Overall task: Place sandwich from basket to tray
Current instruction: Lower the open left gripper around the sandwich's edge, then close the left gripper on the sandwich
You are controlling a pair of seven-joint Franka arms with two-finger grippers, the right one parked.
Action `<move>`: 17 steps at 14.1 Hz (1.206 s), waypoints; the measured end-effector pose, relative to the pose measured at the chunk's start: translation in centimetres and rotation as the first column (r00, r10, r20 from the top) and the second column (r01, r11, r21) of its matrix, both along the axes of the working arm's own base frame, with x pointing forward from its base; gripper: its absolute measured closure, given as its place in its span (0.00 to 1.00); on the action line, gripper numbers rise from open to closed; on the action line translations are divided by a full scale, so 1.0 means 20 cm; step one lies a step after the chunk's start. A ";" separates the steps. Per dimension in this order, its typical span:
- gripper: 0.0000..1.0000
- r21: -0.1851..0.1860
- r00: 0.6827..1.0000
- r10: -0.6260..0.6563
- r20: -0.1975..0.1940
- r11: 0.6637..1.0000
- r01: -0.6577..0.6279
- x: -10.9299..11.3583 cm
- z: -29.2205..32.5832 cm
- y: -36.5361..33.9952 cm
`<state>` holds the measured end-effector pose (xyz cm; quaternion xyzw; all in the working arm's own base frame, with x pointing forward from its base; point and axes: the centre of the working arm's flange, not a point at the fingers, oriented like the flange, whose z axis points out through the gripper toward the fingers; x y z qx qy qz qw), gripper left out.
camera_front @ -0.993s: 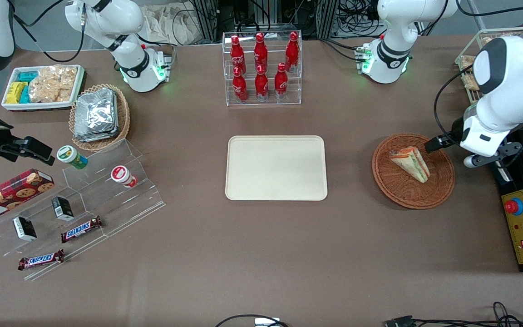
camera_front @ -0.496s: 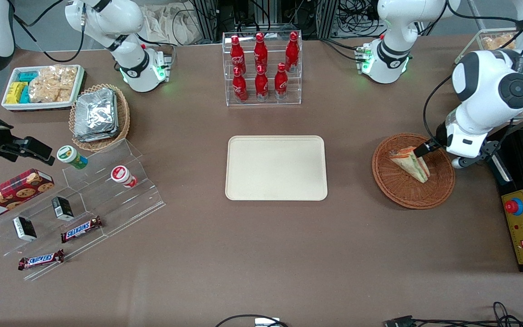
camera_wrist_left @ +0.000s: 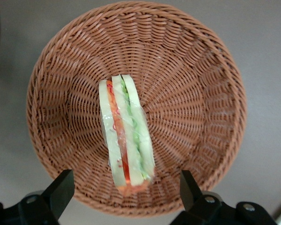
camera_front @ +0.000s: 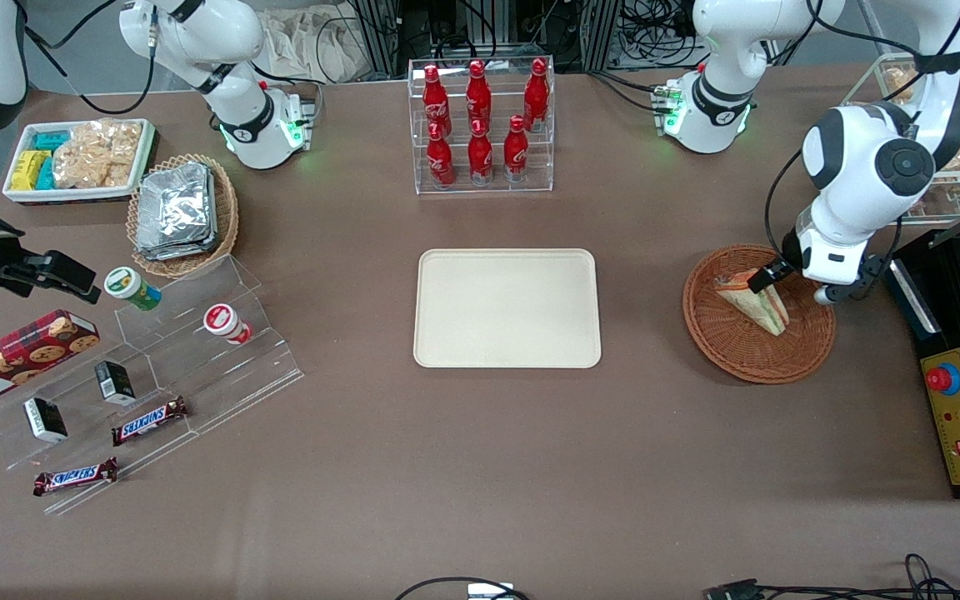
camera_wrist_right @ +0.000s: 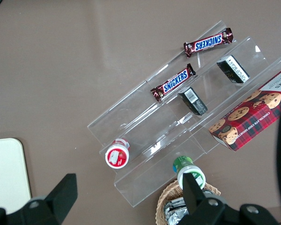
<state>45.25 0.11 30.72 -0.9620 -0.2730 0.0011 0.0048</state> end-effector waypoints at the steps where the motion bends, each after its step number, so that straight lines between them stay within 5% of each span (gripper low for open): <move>1: 0.00 0.000 1.000 0.009 0.007 1.000 -0.009 -0.02 -0.05 0.02; 10: 0.00 -0.005 0.998 0.056 0.038 0.998 -0.056 -0.05 -0.33 0.04; 14: 0.20 -0.006 0.996 0.080 0.026 0.997 -0.080 -0.06 -0.39 0.04; 17: 0.53 -0.007 0.996 0.086 0.027 0.996 -0.086 -0.06 -0.40 0.03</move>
